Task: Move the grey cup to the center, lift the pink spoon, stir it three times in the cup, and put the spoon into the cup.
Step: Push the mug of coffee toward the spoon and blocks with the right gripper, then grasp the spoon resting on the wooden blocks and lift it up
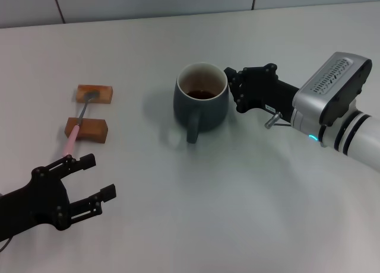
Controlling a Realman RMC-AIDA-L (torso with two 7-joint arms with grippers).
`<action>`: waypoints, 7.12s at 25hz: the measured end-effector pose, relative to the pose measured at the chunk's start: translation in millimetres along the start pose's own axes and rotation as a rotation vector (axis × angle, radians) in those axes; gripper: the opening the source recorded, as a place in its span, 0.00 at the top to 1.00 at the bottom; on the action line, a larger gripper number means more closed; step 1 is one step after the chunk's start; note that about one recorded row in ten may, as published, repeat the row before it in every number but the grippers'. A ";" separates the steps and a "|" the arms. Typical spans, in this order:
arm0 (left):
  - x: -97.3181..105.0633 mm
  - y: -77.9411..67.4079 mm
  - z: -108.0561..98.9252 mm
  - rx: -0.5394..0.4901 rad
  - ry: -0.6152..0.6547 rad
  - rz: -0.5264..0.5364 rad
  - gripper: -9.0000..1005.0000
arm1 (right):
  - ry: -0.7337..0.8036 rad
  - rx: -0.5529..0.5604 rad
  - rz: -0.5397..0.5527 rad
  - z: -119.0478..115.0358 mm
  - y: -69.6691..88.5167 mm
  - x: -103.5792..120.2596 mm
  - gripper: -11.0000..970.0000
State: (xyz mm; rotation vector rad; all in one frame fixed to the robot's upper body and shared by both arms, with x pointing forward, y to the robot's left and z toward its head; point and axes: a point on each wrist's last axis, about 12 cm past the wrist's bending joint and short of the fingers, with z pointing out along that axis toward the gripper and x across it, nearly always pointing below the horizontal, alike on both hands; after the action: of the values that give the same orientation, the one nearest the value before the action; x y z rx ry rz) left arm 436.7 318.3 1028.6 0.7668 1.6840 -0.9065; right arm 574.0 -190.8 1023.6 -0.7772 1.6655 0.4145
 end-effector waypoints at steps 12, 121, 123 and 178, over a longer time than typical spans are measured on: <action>0.2 -0.6 -3.7 -0.025 -0.024 -0.006 0.25 | -0.081 0.018 0.081 -27.9 -1.6 10.1 0.99; 47.2 -11.5 8.2 -0.390 -0.394 -0.997 0.28 | -0.036 -0.331 0.313 -189.6 -22.2 8.1 0.15; 48.0 -12.5 9.6 -0.391 -0.397 -1.008 0.29 | -0.033 -0.331 0.313 -189.5 -22.3 8.4 0.15; 47.7 -5.1 30.7 -0.423 -0.410 -1.096 0.48 | -0.011 -0.344 0.306 -188.5 -21.7 9.4 0.15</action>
State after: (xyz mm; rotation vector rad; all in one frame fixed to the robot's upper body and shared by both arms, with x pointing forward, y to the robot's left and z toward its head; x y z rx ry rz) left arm 434.5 292.3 978.1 -0.6874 1.7753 -1.2348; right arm 452.0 -330.8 1063.7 -0.7659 1.7305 0.9370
